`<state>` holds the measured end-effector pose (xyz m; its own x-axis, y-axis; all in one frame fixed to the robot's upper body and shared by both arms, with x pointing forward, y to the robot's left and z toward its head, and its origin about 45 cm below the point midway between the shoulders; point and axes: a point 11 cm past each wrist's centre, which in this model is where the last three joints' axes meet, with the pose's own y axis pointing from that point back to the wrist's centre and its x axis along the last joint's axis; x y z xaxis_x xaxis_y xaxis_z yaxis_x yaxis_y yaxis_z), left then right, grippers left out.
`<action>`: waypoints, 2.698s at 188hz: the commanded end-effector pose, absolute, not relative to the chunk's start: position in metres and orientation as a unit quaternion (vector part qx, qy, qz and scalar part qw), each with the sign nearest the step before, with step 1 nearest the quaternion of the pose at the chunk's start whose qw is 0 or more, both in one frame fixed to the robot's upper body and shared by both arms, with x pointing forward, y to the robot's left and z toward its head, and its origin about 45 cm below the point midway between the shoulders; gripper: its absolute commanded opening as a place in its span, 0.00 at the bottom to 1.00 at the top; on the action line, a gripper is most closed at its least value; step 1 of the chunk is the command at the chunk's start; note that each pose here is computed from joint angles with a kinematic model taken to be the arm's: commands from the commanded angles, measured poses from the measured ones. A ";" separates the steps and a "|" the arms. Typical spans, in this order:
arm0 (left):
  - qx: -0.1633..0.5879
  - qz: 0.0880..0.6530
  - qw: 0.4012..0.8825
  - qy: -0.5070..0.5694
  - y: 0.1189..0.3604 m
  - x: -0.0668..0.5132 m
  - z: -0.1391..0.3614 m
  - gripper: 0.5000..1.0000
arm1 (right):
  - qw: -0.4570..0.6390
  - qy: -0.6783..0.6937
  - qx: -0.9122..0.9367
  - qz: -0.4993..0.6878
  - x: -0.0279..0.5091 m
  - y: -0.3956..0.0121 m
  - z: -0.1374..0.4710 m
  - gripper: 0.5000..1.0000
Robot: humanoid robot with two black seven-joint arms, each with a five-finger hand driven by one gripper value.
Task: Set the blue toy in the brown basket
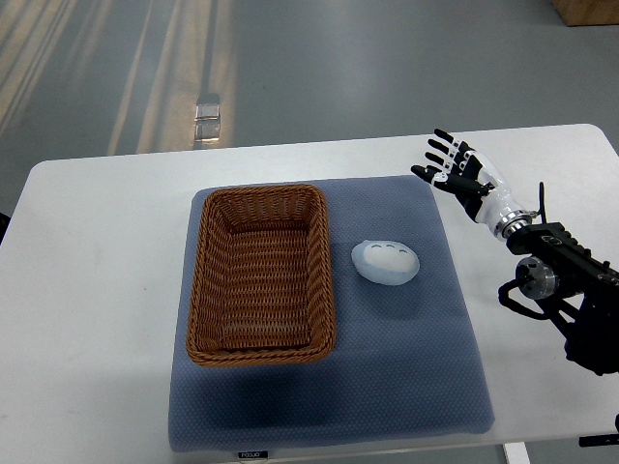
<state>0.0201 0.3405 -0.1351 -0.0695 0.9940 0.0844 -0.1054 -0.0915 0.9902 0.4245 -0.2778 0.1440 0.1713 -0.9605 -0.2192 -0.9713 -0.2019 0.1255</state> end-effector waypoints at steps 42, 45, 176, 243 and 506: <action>0.477 0.564 0.487 0.466 0.341 0.020 -0.135 1.00 | 0.023 0.631 -0.765 0.123 0.426 -0.278 0.146 0.82; 0.477 0.564 0.487 0.466 0.341 0.020 -0.135 1.00 | 0.023 0.631 -0.765 0.123 0.426 -0.278 0.146 0.82; 0.476 0.565 0.487 0.466 0.341 0.021 -0.135 1.00 | 0.027 0.624 -0.772 0.115 0.427 -0.277 0.152 0.82; 0.476 0.565 0.486 0.466 0.341 0.020 -0.135 1.00 | 0.027 0.619 -0.777 0.112 0.427 -0.275 0.153 0.82; 0.477 0.566 0.485 0.466 0.342 0.019 -0.135 1.00 | -0.143 0.371 -0.893 -0.211 0.386 -0.231 0.180 0.82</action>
<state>0.0190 0.3421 -0.1350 -0.0743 0.9933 0.0887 -0.1037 -0.0961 0.9900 0.3954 -0.2340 0.1802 0.6053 -0.6748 0.4222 -0.7657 -0.6386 0.0769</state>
